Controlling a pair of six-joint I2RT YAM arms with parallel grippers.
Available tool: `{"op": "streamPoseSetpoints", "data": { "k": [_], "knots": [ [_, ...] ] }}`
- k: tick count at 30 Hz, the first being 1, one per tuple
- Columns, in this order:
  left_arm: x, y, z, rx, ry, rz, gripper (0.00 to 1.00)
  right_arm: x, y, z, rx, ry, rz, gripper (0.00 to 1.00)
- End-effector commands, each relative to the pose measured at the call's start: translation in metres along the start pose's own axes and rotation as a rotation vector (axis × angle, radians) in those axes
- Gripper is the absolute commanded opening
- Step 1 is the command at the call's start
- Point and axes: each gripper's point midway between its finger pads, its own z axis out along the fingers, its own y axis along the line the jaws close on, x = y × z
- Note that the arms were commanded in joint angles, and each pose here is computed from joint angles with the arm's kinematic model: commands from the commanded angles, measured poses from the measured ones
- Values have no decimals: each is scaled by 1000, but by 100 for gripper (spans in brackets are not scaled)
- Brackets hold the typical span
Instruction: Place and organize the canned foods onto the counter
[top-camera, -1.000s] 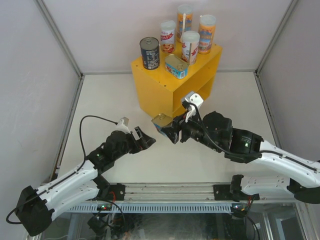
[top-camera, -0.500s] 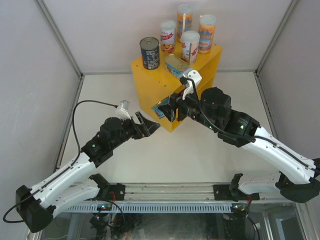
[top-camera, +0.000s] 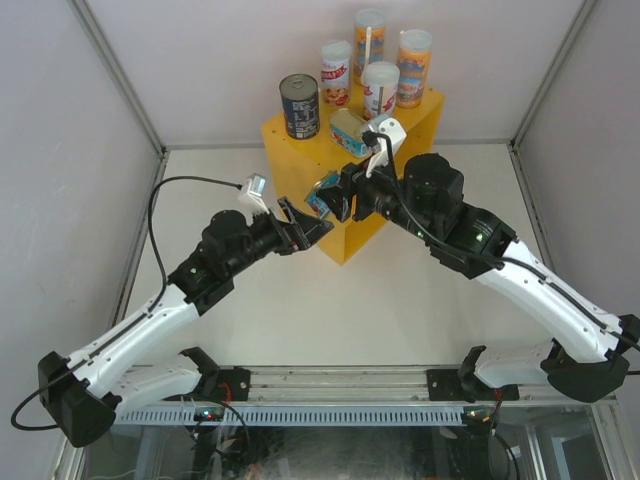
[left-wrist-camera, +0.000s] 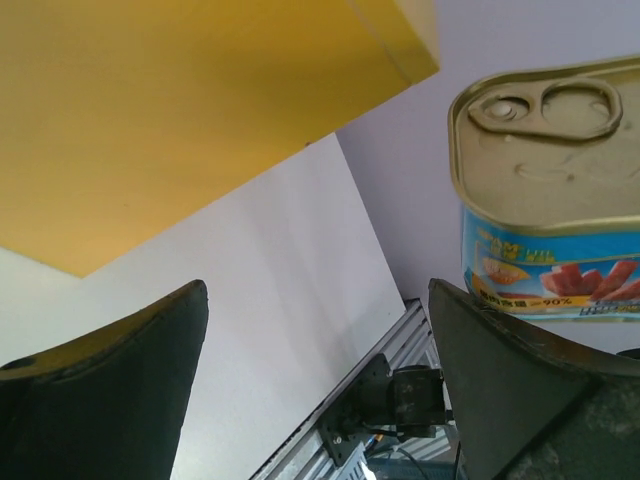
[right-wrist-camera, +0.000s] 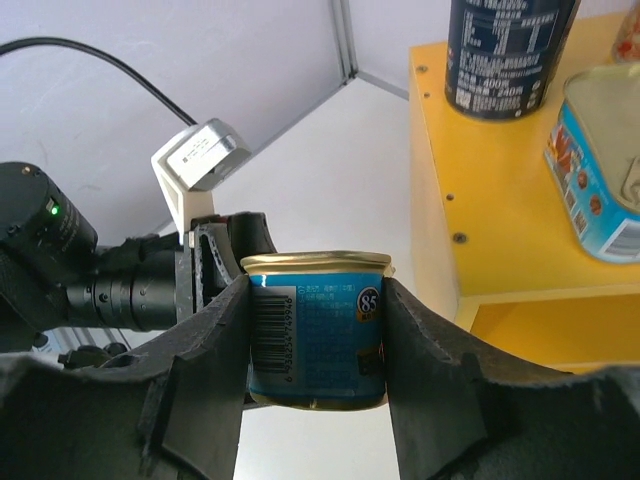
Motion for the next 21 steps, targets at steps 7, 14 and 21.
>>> {"op": "streamPoseSetpoints", "data": {
  "k": [7, 14, 21],
  "knots": [
    [-63, -70, -4, 164, -158, 9, 95, -83, 5, -7, -59, -236, 0, 28],
    [-68, -69, 1, 153, -161, 5, 95, -104, -13, 2, -42, -307, -25, 28],
    [-68, -56, 4, 114, -146, 9, 95, -120, -39, 12, -27, -366, -38, 28]
  ]
}}
